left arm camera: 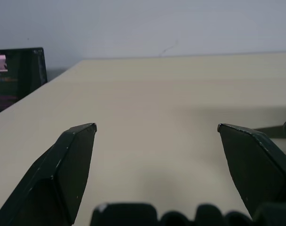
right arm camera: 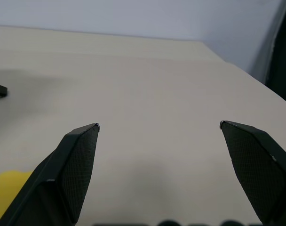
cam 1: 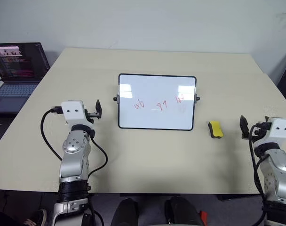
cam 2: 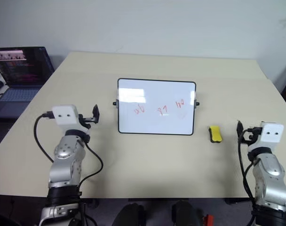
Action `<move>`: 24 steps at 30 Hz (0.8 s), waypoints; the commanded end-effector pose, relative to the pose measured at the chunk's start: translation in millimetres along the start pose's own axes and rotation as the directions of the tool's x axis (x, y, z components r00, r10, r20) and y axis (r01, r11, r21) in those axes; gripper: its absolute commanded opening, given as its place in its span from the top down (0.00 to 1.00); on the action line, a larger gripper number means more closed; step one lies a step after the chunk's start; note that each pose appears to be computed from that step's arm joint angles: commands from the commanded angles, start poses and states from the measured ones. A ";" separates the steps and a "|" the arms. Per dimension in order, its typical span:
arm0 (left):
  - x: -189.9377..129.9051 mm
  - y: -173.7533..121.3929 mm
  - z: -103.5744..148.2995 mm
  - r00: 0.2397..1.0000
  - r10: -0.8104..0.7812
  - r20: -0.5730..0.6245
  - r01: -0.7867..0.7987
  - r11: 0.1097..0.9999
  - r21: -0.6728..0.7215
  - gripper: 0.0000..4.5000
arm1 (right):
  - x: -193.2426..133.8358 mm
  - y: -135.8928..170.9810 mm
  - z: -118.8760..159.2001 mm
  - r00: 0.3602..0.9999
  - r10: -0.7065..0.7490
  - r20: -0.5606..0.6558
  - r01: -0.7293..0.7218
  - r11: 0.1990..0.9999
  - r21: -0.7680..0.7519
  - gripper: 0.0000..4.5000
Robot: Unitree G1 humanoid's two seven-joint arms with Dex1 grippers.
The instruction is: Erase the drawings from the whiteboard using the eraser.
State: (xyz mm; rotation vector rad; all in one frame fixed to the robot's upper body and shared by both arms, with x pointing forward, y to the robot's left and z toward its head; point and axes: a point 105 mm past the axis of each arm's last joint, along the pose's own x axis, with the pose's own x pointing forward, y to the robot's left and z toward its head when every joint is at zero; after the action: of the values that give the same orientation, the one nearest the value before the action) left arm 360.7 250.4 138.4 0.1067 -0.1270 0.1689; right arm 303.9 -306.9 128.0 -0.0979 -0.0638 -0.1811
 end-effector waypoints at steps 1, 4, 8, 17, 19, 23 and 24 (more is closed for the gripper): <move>2.5 3.6 7.6 1.000 0.005 0.028 -0.004 1.000 -0.028 0.00 | -2.3 -4.0 11.4 1.000 -0.003 0.024 0.003 1.000 -0.013 0.01; 2.4 5.9 1.0 1.000 0.017 0.007 -0.016 0.999 -0.035 0.00 | -2.0 -2.6 7.3 1.000 -0.008 0.005 0.008 1.000 -0.016 0.01; 0.5 9.4 3.3 1.000 -0.018 0.009 0.018 1.000 -0.017 0.00 | -5.8 9.5 27.8 0.998 0.033 0.061 -0.031 0.999 -0.025 0.01; 10.2 17.9 27.0 0.947 -0.318 0.037 0.314 0.946 0.079 0.00 | -23.9 40.8 26.3 0.997 0.064 0.040 -0.068 0.993 0.096 0.01; 12.2 7.0 47.6 0.897 -0.434 0.085 0.431 0.901 0.054 0.00 | -31.2 56.0 32.3 0.988 0.146 0.043 -0.150 0.982 0.111 0.01; 13.8 -22.3 69.5 0.775 -0.625 0.091 0.614 0.779 0.128 0.00 | -43.5 71.5 34.3 0.973 0.229 0.013 -0.229 0.966 0.121 0.01; 8.7 -34.5 75.3 0.717 -0.691 0.086 0.677 0.721 0.147 0.00 | -45.4 76.5 35.3 0.969 0.248 0.007 -0.247 0.961 0.127 0.01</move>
State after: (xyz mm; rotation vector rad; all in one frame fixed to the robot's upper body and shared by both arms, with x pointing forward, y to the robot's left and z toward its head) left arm 373.0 233.8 199.2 0.2323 -0.1751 -0.4468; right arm 274.9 -228.4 141.6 0.0250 -0.0297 0.0368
